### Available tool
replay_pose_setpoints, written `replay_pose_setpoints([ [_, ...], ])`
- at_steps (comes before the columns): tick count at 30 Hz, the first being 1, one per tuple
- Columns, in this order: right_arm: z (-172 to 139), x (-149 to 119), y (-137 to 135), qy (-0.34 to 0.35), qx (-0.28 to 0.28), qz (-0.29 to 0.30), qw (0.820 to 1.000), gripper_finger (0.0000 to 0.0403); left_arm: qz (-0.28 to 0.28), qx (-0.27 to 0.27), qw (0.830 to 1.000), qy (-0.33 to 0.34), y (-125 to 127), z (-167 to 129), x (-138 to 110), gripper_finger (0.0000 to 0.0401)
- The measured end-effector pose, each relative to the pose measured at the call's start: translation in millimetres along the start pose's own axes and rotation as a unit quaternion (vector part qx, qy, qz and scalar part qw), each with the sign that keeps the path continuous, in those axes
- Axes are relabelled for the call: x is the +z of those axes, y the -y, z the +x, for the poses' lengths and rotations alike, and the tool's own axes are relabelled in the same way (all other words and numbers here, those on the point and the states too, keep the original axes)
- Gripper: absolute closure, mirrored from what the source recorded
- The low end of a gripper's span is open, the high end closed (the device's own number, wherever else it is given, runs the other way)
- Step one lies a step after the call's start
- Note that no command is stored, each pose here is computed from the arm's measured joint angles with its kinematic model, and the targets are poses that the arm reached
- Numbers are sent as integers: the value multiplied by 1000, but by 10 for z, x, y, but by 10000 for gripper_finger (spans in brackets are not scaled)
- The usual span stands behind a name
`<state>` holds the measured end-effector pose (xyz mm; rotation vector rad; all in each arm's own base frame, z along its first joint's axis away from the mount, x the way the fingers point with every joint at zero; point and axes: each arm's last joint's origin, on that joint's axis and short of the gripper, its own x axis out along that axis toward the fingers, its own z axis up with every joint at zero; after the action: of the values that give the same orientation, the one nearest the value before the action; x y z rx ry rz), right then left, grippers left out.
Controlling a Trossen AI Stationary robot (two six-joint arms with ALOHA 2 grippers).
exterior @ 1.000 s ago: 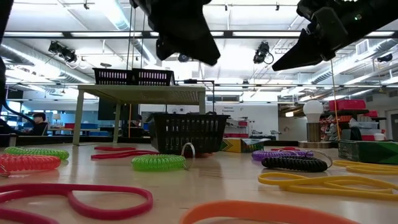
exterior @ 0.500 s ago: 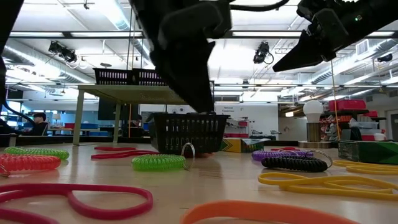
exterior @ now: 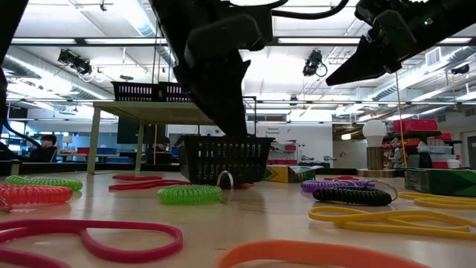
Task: Pick & Place Office Desk Supplies
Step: Put the black bin on the shelf
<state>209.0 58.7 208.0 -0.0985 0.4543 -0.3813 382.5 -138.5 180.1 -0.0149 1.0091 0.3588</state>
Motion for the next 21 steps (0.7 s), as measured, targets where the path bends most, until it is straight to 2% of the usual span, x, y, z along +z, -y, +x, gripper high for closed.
replay_pose_setpoints([
  [4,0,1,0,0,0,0,1000,392,0,7,1000,-2,1,53,-10,236],
  [7,-1,1,0,0,0,0,1000,392,3,3,1000,-16,14,125,-44,247],
  [12,0,-2,2,0,-3,-2,1000,392,7,-2,1000,-26,34,154,-66,294],
  [18,0,1,3,1,-4,-2,1000,392,35,-15,999,-39,79,133,-113,383],
  [21,0,1,3,1,-4,-1,1000,392,54,-22,998,-34,109,63,-122,388],
])
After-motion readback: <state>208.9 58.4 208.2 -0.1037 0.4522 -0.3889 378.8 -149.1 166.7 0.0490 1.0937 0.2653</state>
